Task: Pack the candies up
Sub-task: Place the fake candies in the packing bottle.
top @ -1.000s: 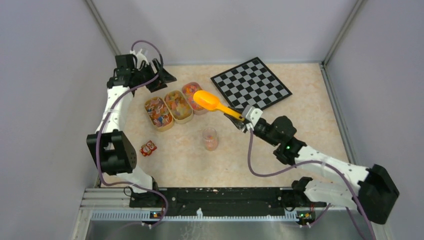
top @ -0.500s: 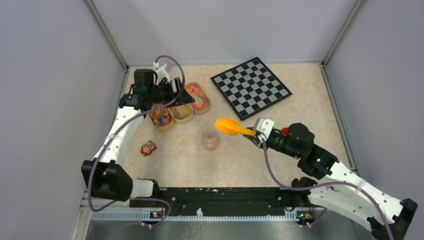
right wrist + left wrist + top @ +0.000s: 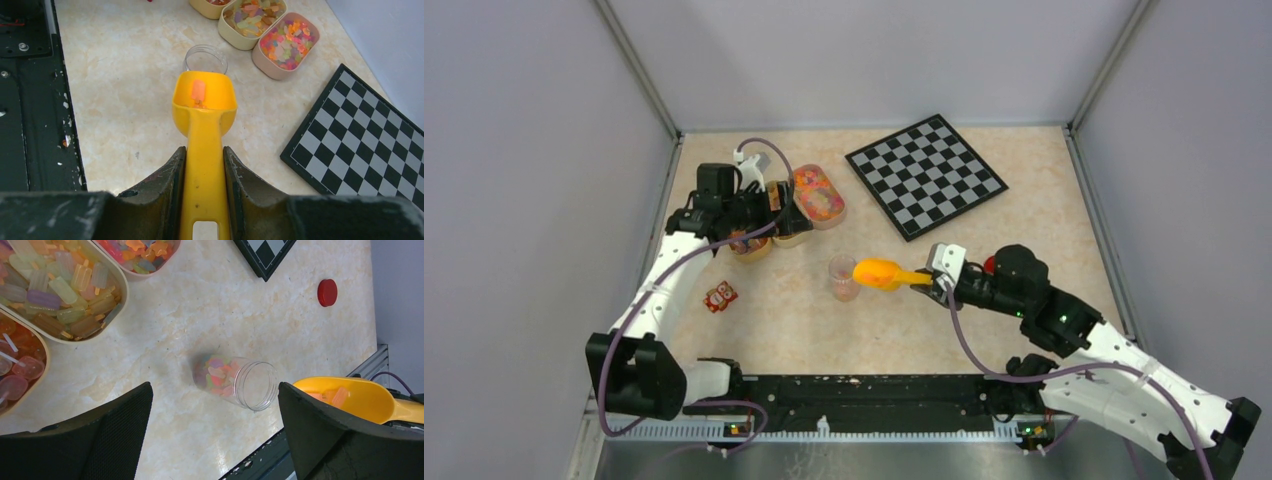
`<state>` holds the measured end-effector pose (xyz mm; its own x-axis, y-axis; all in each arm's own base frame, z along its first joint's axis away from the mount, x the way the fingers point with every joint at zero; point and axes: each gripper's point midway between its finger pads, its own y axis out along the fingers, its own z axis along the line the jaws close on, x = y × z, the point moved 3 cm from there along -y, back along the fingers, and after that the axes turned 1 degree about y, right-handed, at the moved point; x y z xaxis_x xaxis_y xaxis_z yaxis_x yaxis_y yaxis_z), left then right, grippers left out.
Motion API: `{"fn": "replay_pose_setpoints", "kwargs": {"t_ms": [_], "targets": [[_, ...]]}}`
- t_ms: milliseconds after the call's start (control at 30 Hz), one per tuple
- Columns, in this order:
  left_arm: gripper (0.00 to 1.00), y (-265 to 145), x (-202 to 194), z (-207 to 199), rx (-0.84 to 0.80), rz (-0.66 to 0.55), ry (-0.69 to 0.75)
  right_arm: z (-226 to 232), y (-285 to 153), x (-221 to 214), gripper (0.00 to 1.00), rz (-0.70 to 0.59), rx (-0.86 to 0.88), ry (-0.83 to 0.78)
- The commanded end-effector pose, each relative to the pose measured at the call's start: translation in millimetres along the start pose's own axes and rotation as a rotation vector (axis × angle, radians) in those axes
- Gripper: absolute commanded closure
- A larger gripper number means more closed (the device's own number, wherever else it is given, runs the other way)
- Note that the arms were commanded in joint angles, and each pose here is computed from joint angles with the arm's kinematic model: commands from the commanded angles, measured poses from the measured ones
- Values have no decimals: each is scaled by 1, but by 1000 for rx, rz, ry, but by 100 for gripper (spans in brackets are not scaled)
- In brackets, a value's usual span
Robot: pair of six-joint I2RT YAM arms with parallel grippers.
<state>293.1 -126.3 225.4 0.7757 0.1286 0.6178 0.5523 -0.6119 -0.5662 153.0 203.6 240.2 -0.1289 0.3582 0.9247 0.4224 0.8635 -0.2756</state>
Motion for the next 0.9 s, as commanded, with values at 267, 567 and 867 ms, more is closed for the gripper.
{"fn": "replay_pose_setpoints", "kwargs": {"t_ms": [267, 567, 867], "targets": [[1, -1, -10, 0, -28, -36, 33, -13, 6, 43, 100, -76, 10, -45], [1, 1, -17, 1, -37, -26, 27, -18, 14, 36, 100, -19, 9, -41], [1, 8, -27, 13, 5, 1, -11, -22, 17, 37, 100, -1, -13, -29]]}}
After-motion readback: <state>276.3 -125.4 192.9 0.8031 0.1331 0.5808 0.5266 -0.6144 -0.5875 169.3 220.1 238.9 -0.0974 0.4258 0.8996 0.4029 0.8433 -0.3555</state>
